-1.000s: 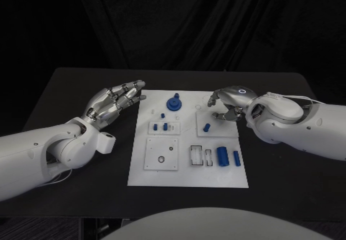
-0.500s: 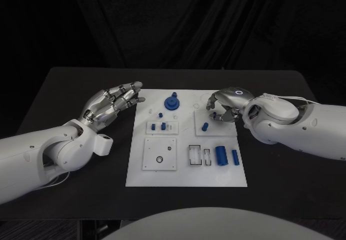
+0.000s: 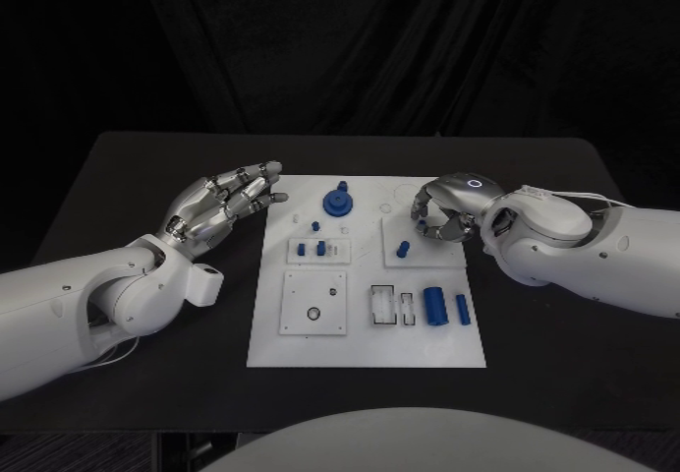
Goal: Assemble the parts on the task board
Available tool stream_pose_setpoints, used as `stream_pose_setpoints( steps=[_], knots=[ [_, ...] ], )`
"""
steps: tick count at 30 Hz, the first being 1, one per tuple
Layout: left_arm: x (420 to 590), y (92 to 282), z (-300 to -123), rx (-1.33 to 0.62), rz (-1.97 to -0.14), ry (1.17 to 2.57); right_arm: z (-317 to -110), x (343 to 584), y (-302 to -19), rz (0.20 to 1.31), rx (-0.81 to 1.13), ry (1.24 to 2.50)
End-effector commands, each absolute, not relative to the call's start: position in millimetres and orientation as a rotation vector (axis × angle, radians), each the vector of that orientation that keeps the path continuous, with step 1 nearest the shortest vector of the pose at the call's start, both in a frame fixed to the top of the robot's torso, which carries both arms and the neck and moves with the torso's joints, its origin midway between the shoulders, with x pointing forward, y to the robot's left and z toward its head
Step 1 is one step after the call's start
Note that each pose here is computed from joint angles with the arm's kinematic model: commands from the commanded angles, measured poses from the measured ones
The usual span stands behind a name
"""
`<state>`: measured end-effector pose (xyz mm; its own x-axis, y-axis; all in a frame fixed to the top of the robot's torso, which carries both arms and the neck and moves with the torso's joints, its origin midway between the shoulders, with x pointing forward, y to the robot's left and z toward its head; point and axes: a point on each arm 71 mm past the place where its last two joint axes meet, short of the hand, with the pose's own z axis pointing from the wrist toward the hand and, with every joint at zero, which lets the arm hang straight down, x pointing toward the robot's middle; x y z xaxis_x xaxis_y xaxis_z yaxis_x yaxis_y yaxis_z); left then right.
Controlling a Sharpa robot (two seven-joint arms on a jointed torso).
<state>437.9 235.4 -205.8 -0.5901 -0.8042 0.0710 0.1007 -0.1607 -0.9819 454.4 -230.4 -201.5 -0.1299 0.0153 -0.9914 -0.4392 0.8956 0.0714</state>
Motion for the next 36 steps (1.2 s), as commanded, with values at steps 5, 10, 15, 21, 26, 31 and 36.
stream_pose_setpoints(
  steps=[5,10,15,21,26,31,36],
  knots=[
    [436.9,233.3,-203.9,-0.810,-1.873,1.429,-202.6,454.7,-233.6,0.372,-0.315,1.667],
    [437.4,232.8,-204.8,-0.812,-1.872,1.434,-204.1,454.3,-234.4,0.371,-0.316,1.672],
    [437.4,233.2,-205.7,-0.815,-1.871,1.440,-206.2,453.8,-234.3,0.377,-0.317,1.671],
    [437.6,232.6,-207.0,-0.818,-1.871,1.447,-208.5,453.2,-232.5,0.388,-0.322,1.670],
    [437.5,231.8,-208.2,-0.821,-1.871,1.454,-209.6,452.6,-231.7,0.395,-0.325,1.669],
    [437.8,231.6,-209.5,-0.825,-1.868,1.461,-208.8,452.3,-231.4,0.415,-0.326,1.650],
    [438.1,231.0,-211.2,-0.829,-1.867,1.469,-206.7,452.1,-230.3,0.445,-0.322,1.619]
  ],
)
